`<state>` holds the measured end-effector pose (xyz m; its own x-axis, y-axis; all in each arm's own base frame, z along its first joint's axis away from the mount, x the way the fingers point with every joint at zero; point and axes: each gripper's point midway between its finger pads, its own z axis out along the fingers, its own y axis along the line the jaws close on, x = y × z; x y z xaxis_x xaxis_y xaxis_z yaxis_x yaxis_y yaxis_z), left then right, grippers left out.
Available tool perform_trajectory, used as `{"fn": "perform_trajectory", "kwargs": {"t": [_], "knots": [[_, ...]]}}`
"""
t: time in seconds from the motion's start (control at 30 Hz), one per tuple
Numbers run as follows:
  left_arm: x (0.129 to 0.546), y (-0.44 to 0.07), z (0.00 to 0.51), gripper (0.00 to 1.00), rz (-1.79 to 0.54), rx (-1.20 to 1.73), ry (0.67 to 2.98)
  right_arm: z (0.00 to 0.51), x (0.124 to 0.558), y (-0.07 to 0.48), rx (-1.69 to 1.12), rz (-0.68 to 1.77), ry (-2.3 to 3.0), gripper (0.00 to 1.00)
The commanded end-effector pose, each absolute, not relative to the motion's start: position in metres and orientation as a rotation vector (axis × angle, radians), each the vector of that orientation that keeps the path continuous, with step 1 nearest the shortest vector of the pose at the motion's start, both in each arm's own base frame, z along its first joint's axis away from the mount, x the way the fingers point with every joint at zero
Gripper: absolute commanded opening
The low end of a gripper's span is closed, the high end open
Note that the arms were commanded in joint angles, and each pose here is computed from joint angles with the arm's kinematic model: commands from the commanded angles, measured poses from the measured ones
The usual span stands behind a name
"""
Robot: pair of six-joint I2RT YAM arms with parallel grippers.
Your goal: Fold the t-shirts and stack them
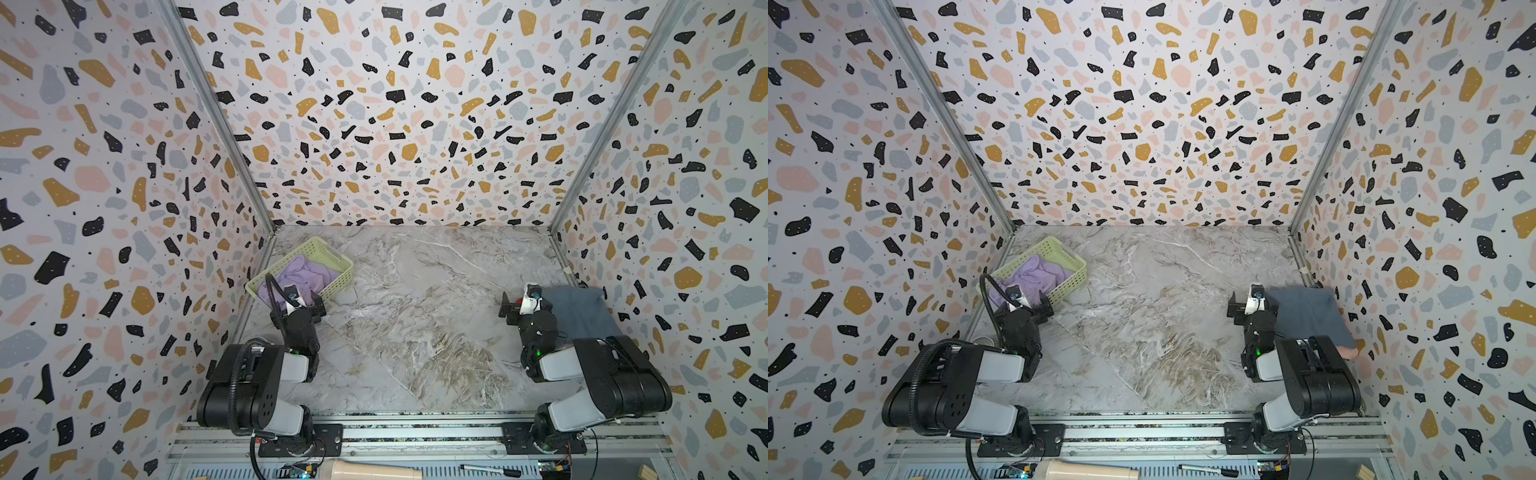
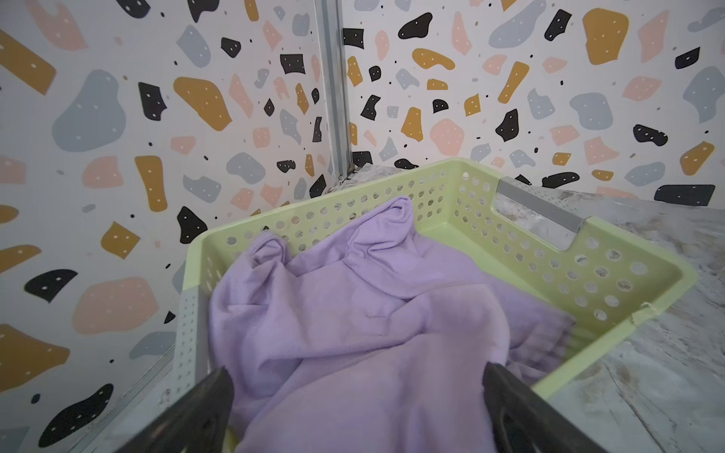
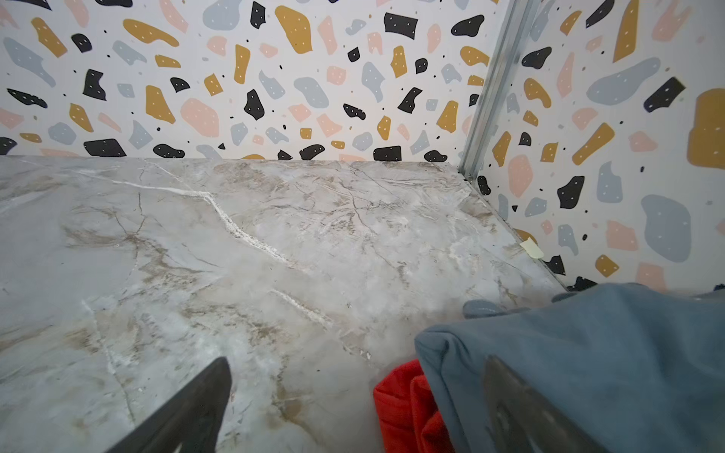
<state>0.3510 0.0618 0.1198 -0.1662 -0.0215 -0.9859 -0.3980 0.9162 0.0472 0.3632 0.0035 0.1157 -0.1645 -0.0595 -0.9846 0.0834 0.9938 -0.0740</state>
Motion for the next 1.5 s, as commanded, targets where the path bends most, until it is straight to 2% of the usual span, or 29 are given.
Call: {"fn": "perform_trajectory", "kwargs": {"t": [0.0,0.87,0.97,1.07,1.13,1.27,1.47], "knots": [[0.351,0.063,0.134,1.0,0.347,-0.324,1.66,0.125,0.365,0.005,0.02,-0.121,1.704,0.99],[0.351,0.063,0.135,1.0,0.344,-0.326,1.658,0.126,0.363,0.005,0.018,-0.122,1.698,0.99],[0.355,0.059,0.15,0.99,0.325,-0.302,1.641,0.141,0.374,0.019,-0.061,-0.116,1.712,0.99],[0.368,0.057,0.169,1.0,0.309,-0.319,1.725,0.161,0.385,0.023,0.0,-0.119,1.799,0.99],[0.373,0.048,0.187,1.0,0.192,-0.366,1.73,0.175,0.386,0.035,0.059,0.012,1.832,0.99],[0.371,0.004,0.221,0.99,-0.2,-0.406,1.713,0.195,0.372,0.083,0.036,0.323,1.879,0.99],[0.331,-0.104,0.24,0.99,-0.668,-0.275,1.805,0.214,0.303,0.177,-0.125,0.854,1.907,0.99]]}}
